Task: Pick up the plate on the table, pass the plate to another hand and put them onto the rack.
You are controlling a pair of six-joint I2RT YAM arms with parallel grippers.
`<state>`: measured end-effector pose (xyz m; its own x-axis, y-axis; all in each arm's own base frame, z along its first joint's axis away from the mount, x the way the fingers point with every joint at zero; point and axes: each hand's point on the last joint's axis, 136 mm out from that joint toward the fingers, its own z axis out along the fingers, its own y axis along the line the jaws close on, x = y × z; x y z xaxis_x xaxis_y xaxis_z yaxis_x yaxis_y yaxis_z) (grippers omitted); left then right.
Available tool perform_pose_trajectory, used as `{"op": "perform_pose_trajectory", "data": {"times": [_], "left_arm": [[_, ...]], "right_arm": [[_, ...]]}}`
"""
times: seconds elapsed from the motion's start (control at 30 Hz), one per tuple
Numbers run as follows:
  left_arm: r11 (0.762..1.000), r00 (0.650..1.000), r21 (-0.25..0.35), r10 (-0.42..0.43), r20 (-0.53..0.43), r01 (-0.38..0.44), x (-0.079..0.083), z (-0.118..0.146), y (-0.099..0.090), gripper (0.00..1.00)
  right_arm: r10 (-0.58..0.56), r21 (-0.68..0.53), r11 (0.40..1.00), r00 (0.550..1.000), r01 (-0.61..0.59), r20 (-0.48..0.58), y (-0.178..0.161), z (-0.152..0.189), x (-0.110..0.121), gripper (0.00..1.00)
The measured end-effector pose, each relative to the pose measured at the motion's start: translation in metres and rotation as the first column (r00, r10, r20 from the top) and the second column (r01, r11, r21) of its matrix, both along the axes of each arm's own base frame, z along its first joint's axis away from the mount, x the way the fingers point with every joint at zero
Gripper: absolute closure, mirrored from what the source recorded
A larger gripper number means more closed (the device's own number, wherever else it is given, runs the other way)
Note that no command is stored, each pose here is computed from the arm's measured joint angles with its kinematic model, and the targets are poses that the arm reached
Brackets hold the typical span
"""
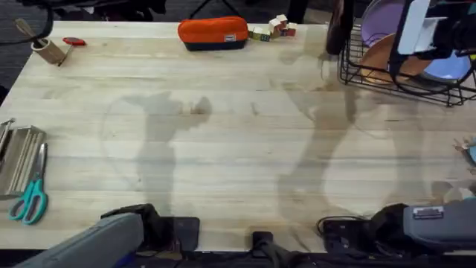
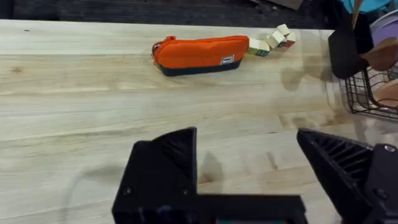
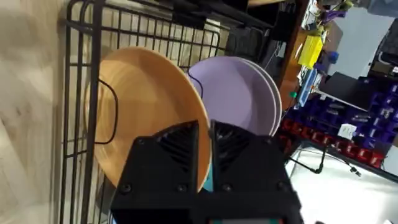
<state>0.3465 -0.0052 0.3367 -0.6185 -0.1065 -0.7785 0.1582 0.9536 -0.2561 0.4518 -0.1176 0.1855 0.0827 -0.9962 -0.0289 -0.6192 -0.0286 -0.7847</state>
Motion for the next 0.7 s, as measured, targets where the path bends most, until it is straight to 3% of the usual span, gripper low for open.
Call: {"op": "perform_pose_trajectory", "data": {"times": [0.23, 0.33, 0.43, 0.7], "left_arm": [[1.0, 1.0, 0.001, 0.002, 0.0, -0.002, 0.0, 0.0, 0.0, 0.008], [1.0, 1.0, 0.001, 0.002, 0.0, -0.002, 0.0, 0.0, 0.0, 0.006], [1.0, 1.0, 0.001, 0.002, 0.0, -0.002, 0.0, 0.0, 0.0, 0.006], [1.0, 1.0, 0.001, 0.002, 0.0, -0.002, 0.0, 0.0, 0.0, 0.006]], "right_arm": [[0.0, 0.0, 1.0, 1.0, 0.0, 0.0, 0.0, 0.0, 0.0, 0.835], [0.0, 0.0, 1.0, 1.0, 0.0, 0.0, 0.0, 0.0, 0.0, 0.763], [-0.003, 0.002, 1.0, 1.0, 0.003, 0.004, 0.0, 0.001, 0.001, 0.752], [-0.03, 0.013, 0.999, 0.997, 0.029, 0.064, -0.004, 0.013, 0.01, 0.723]]}}
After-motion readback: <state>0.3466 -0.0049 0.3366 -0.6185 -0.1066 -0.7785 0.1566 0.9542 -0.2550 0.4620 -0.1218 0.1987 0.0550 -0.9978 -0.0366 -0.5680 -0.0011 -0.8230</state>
